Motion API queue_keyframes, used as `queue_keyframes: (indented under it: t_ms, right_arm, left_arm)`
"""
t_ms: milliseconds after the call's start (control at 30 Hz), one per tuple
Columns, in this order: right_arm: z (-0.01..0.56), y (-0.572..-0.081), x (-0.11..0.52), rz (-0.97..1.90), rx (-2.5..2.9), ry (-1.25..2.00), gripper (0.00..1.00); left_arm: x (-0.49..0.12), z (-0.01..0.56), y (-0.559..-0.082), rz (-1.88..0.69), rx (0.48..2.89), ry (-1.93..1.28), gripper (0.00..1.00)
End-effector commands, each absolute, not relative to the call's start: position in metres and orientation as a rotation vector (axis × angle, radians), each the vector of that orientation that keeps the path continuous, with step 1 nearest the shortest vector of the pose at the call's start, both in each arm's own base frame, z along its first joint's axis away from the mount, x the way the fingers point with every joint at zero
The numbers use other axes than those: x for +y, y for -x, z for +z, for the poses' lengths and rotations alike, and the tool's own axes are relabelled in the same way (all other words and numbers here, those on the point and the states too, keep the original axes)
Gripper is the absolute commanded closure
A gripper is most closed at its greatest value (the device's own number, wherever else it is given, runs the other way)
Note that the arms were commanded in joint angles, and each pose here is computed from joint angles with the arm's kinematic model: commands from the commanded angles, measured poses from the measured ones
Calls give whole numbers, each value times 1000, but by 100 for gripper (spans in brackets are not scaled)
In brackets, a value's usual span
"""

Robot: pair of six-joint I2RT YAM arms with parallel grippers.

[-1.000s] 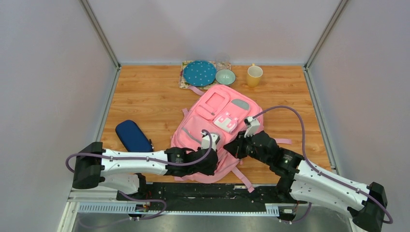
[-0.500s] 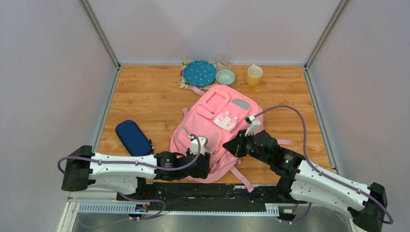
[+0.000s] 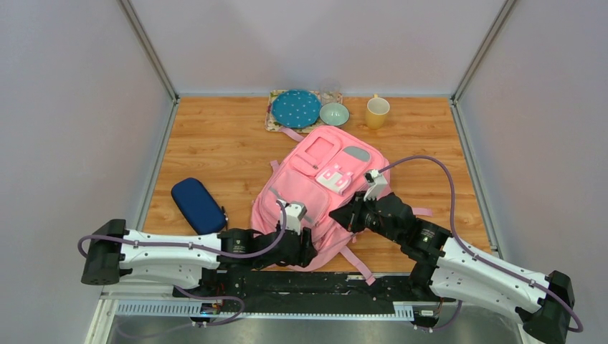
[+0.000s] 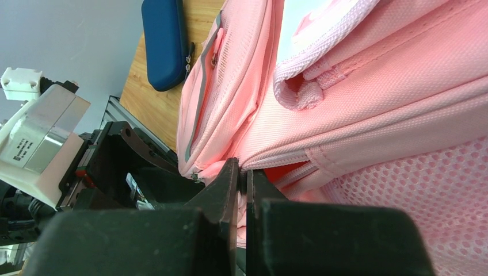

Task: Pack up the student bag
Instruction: Unzip the student bag at the center of the board.

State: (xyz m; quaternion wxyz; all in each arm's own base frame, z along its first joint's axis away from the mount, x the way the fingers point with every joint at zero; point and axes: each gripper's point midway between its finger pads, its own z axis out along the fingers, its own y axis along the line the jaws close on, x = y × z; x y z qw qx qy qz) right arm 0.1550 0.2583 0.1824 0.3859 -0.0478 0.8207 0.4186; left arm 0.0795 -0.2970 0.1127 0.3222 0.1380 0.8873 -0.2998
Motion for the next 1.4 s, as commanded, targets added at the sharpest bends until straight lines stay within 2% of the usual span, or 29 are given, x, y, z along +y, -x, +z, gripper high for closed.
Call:
queue_keyframes:
  t_ms: [0, 167, 267, 300, 367, 400, 633, 767, 1167, 1367]
  right_arm:
    - [285, -156, 279, 1319, 1772, 127, 100]
    - [289, -154, 279, 1334, 1763, 131, 100]
    - [292, -152, 278, 1345, 1757, 130, 100]
    - [290, -151, 278, 1345, 1758, 130, 100]
    - [289, -151, 275, 1339, 1759, 123, 100]
    - [288, -151, 274, 1335, 1762, 118, 100]
    - [264, -171, 232, 1139, 1822, -102, 100]
    - [263, -174, 216, 1123, 1821, -159, 100]
    - [249, -161, 215, 1132, 1895, -109, 100]
    - [254, -154, 212, 1159, 1888, -78, 100]
  left_arm:
    - [-308, 123, -85, -770, 2293, -368, 40]
    - [-306, 111, -94, -661, 2298, -376, 48]
    - [-301, 112, -103, -603, 2273, -353, 63]
    - [-299, 113, -106, -585, 2264, -350, 75]
    - [-295, 115, -111, -554, 2241, -339, 88]
    - [-293, 116, -113, -535, 2233, -342, 100]
    - [-252, 107, -122, -371, 2219, -328, 100]
    - [-216, 105, -129, -299, 2185, -283, 100]
    - [-172, 138, -160, -128, 2034, -292, 100]
    - [-151, 133, -184, -22, 2048, -275, 100]
